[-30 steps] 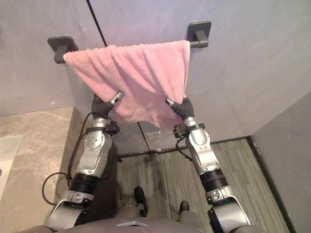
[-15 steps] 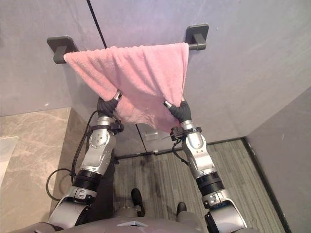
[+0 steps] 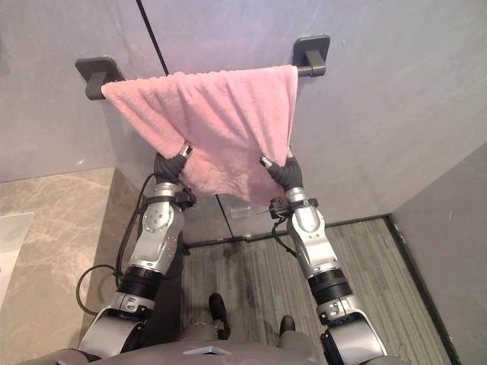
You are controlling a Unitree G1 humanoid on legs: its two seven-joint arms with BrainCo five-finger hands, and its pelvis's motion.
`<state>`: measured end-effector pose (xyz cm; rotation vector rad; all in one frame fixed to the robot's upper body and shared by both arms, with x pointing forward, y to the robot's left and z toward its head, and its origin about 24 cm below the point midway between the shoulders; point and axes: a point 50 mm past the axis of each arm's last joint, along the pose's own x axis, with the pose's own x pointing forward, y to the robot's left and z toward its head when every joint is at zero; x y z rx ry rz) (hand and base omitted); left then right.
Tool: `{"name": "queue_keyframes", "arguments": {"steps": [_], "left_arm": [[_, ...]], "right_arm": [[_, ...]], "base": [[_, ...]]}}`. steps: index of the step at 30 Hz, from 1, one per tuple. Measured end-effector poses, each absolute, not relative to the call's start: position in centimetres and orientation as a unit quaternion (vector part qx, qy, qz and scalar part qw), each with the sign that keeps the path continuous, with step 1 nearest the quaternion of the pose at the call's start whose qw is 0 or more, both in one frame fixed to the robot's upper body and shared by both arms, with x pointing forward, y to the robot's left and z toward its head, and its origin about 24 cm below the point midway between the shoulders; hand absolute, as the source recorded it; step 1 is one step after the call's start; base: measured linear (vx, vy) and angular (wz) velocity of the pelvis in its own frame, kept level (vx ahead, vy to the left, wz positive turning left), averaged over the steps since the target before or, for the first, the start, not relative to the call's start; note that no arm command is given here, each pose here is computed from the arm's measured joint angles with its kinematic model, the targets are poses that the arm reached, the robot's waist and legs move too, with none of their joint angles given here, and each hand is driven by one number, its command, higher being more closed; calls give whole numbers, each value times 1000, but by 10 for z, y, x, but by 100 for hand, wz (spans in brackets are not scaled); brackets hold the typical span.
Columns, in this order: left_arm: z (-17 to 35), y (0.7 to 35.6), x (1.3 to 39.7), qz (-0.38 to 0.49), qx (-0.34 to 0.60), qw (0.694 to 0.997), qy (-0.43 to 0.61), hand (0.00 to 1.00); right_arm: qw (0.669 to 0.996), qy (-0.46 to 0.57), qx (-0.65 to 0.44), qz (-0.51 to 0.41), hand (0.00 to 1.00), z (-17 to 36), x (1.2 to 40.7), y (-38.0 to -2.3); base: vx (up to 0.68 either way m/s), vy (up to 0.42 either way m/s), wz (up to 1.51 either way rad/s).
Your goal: Organize washtable
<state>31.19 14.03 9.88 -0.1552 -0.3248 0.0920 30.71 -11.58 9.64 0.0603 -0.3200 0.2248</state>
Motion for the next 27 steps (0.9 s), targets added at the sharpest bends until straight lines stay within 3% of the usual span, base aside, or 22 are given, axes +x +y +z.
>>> {"name": "queue_keyframes", "arguments": {"steps": [7,27], "left_arm": [[94,147,322,54,-72,985,-145,100],[108,149,330,46,-84,981,-166,100]], "right_arm": [[986,-135,-11,93,100,95,332,-124],[985,-152,-11,79,100,111,342,-129]], "base": [[-13,4,-3],[0,0,0]]}}
